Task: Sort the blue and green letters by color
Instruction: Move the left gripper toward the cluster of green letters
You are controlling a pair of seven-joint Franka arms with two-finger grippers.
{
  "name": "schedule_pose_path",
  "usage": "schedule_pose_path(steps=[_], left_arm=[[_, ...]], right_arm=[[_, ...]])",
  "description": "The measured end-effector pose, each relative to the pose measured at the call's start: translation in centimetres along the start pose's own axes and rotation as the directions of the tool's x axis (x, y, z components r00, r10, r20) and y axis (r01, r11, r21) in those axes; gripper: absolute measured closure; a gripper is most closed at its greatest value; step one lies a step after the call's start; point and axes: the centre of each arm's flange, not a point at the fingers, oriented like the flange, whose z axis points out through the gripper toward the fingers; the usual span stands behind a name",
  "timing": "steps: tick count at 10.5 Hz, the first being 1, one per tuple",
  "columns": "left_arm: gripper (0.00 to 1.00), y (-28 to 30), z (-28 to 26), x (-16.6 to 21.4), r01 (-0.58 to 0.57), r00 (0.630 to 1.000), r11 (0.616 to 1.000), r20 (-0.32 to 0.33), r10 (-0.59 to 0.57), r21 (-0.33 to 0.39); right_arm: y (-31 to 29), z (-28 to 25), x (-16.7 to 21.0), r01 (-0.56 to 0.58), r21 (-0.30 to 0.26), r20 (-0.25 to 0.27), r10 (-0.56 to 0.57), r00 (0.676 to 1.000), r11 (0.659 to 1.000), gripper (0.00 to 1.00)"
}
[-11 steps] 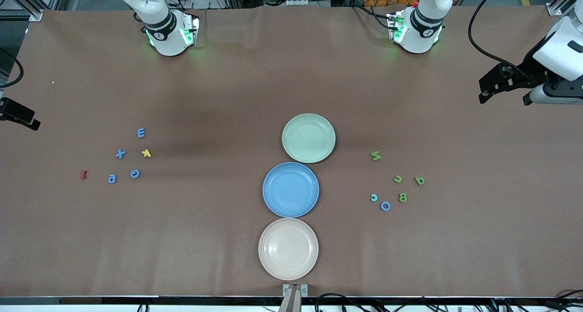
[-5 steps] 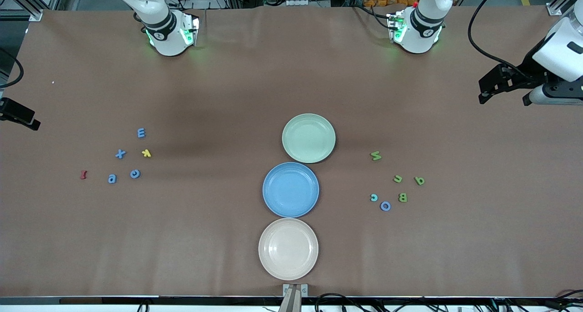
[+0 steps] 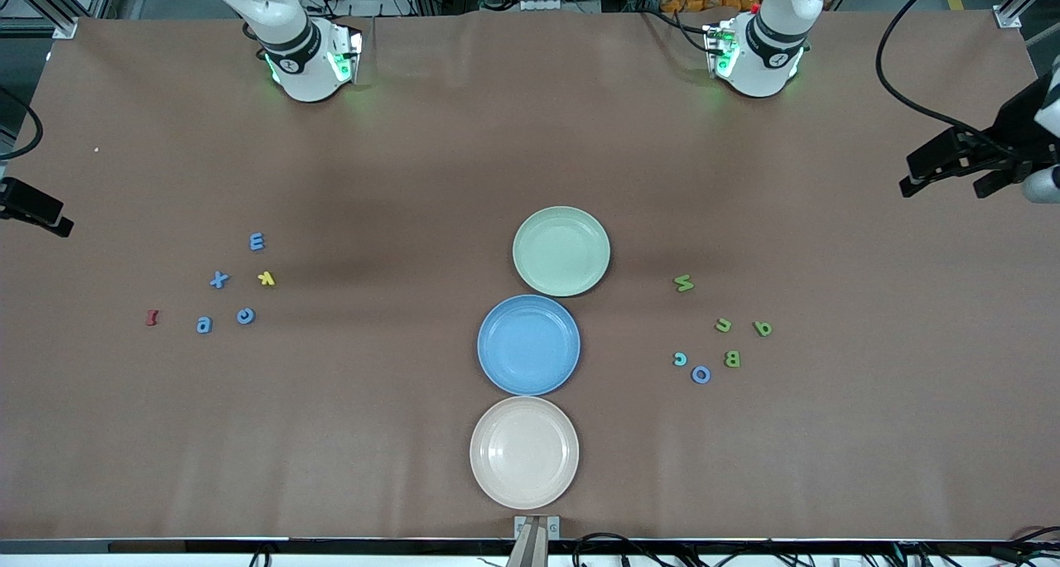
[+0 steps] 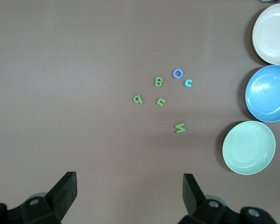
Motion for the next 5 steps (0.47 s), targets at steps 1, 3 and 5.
schedule_pose_path(steps=[1, 3, 5], left_arm=[[0.0, 0.7, 0.2, 0.1, -0.012, 1.0, 1.0, -0.005, 0.012, 0.002], [0.0, 1.4, 0.8, 0.5, -0.028, 1.0, 0.999, -0.005, 0.028, 0.02], [0.0, 1.9, 1.1, 0.6, -0.041, 0.999, 0.998, -0.004, 0.041, 0.046]], right_arm=[[0.0, 0.0, 0.0, 0.0, 0.0, 0.0, 0.0, 1.0, 1.0, 0.0], [0.0, 0.0, 0.0, 0.0, 0.0, 0.0, 0.0, 1.0, 1.0, 0.0], [0.0, 0.0, 0.0, 0.0, 0.0, 0.0, 0.0, 1.0, 1.0, 0.0]])
